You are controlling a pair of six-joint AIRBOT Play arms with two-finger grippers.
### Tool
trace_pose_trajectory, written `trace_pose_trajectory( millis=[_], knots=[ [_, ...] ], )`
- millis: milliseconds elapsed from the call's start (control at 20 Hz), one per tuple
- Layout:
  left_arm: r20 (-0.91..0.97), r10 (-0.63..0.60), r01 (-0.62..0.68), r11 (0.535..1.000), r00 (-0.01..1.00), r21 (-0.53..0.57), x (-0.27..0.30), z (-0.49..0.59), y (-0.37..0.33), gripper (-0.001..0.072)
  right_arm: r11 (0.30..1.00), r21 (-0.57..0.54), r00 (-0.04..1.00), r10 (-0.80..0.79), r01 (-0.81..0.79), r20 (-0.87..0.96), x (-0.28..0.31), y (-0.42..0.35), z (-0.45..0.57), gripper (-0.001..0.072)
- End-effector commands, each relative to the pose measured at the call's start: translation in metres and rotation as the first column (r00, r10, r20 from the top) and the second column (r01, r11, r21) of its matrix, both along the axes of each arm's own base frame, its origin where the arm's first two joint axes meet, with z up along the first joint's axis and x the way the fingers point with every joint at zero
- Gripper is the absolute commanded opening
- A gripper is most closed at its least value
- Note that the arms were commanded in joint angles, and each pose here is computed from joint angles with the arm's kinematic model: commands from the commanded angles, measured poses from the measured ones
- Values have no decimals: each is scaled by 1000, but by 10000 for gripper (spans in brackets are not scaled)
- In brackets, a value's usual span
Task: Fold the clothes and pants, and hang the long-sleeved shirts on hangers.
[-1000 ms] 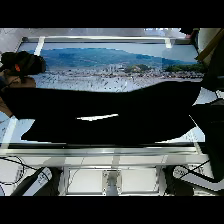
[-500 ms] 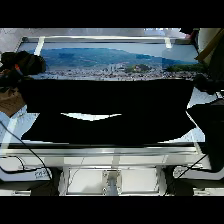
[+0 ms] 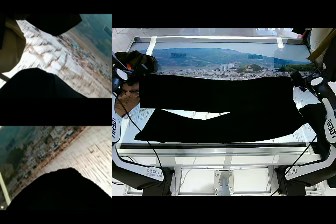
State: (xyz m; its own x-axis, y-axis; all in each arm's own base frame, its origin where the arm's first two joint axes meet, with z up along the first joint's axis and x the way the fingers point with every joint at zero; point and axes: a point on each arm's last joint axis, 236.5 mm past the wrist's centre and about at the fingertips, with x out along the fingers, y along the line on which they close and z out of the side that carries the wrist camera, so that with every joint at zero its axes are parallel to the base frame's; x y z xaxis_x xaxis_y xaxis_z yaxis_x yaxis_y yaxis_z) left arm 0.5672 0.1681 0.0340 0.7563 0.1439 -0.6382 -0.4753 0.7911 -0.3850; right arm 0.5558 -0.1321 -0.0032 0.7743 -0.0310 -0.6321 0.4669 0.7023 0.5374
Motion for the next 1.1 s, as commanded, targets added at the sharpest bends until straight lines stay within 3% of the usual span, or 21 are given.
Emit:
trace_pose_trajectory(
  millis=[0, 50, 100, 150, 350, 600, 750, 850, 950, 1050],
  knots=[
    [16, 41, -40, 998, 999, -38, 2, 0, 7, 7, 992, 84, 993, -103, 98, 56, 12, -3, 11, 22],
    [2, 38, -38, 998, 999, -50, 0, -3, 4, 56, 990, 107, 993, -103, 97, 55, 13, 0, 13, 75],
    [-28, 19, -20, 999, 999, -47, -5, -6, 1, 279, 988, 131, 995, -92, 86, 48, 13, 5, 15, 366],
    [-55, -13, 11, 999, 998, -31, -10, -6, -3, 694, 989, 134, 997, -67, 62, 34, 12, 10, 19, 482],
    [-157, -20, 27, 999, 987, 37, -65, 34, 22, 710, 998, -15, 997, 69, -69, 24, -17, 0, 81, 479],
    [-379, 116, -36, 977, 918, 212, -226, 96, 83, 705, 949, -280, 974, 87, -145, -209, -150, -50, 149, 479],
    [-566, 129, -115, 992, 814, 59, -336, 47, 82, 705, 944, -276, 952, 96, -180, -291, -212, -49, 151, 479],
    [-553, 90, -179, 978, 828, -109, -366, 11, 74, 704, 955, -242, 951, 98, -172, -292, -228, -39, 148, 479],
    [-426, -14, -106, 960, 904, -258, -366, -15, 62, 702, 957, -212, 954, 139, -198, -264, -228, -24, 148, 479],
    [-251, -121, 30, 940, 960, -340, -356, -29, 49, 702, 958, -177, 955, 181, -225, -235, -223, -11, 151, 478]
  ],
)
